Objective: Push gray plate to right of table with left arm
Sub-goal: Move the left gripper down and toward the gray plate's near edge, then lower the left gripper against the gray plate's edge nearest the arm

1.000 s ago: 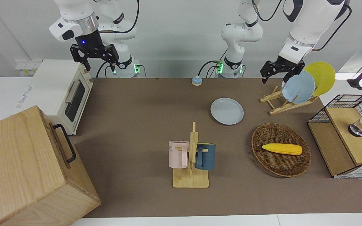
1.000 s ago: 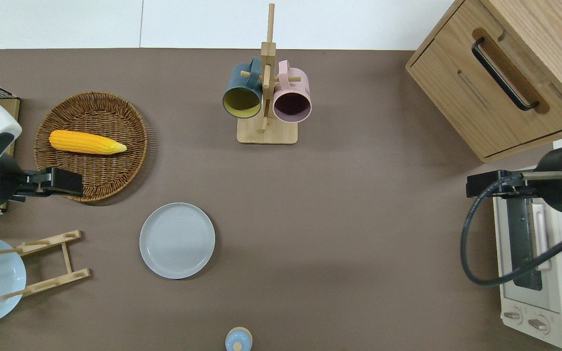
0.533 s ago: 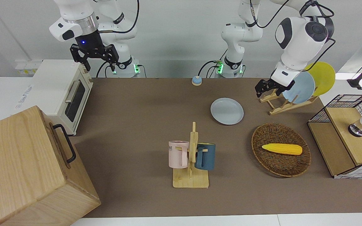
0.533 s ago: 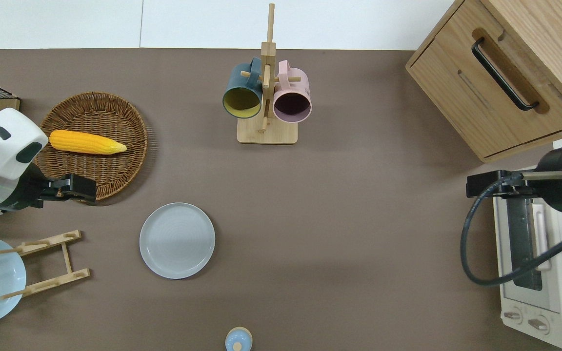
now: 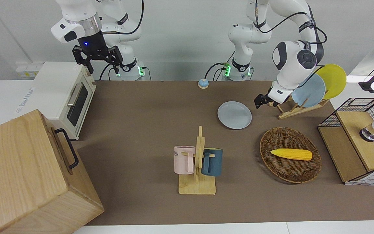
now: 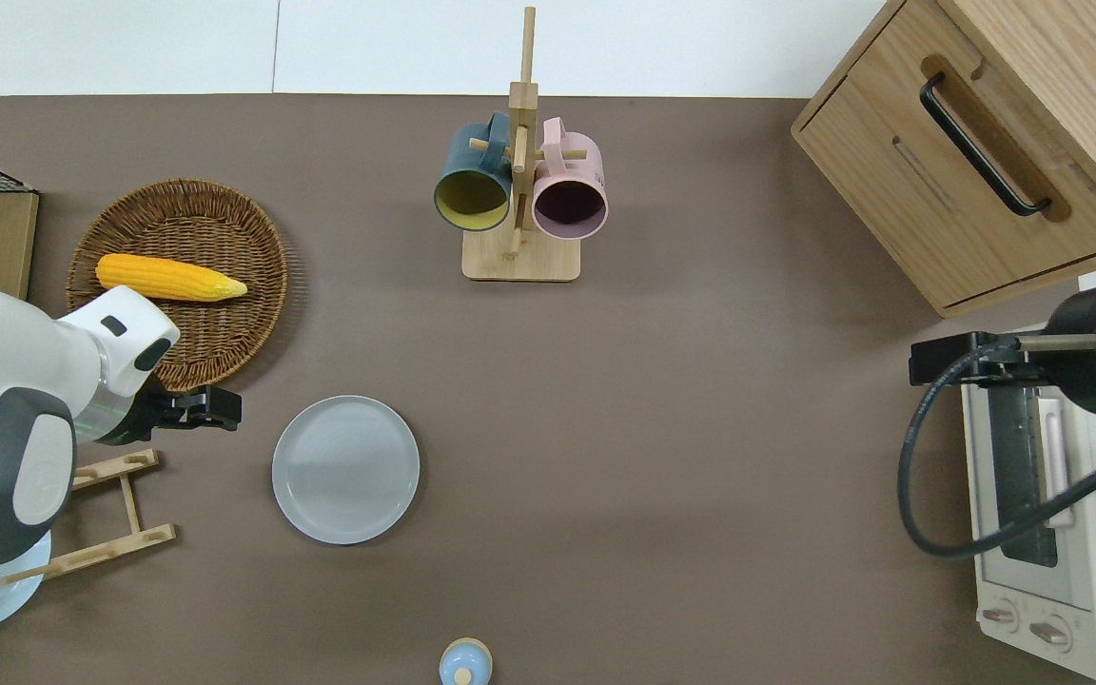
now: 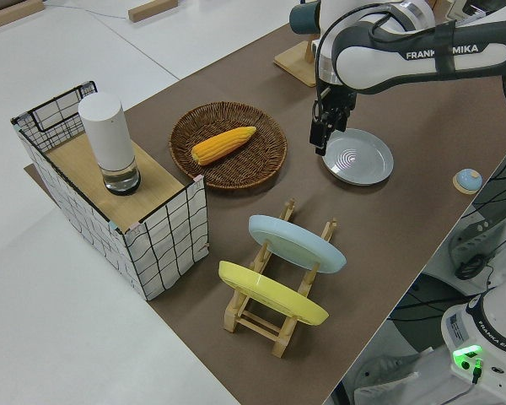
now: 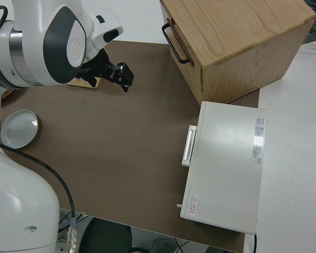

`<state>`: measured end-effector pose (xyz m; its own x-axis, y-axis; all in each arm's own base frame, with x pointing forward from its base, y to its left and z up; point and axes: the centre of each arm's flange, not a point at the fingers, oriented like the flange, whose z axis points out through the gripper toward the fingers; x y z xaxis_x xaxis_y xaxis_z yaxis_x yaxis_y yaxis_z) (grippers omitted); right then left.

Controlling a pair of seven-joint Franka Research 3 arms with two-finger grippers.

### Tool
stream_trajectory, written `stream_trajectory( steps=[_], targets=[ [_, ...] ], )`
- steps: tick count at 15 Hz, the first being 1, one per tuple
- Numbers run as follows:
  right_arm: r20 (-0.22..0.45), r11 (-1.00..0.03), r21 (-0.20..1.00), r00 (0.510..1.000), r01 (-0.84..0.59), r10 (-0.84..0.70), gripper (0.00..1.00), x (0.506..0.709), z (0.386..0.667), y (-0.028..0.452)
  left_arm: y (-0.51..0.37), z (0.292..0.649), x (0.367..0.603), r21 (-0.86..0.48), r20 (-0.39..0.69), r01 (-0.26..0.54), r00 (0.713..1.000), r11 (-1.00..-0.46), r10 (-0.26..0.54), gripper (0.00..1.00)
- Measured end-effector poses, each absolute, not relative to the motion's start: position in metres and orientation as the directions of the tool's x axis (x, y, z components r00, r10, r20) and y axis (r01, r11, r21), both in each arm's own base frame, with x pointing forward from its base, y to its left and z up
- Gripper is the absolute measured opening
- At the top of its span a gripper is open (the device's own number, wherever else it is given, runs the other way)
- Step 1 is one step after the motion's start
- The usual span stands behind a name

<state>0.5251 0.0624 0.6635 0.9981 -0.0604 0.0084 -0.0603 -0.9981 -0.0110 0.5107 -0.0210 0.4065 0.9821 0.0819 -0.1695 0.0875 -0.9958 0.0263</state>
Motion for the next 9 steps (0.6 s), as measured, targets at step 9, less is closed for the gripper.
stream_trajectory(
  steps=[9],
  targets=[
    [0.008,-0.998,-0.011,0.998,-0.060,-0.060,1.00,0.525,0.663,0.062,-0.020,0.317,0.455,0.077,-0.186,0.158,0.972,-0.984,0.142,0.92]
  ],
)
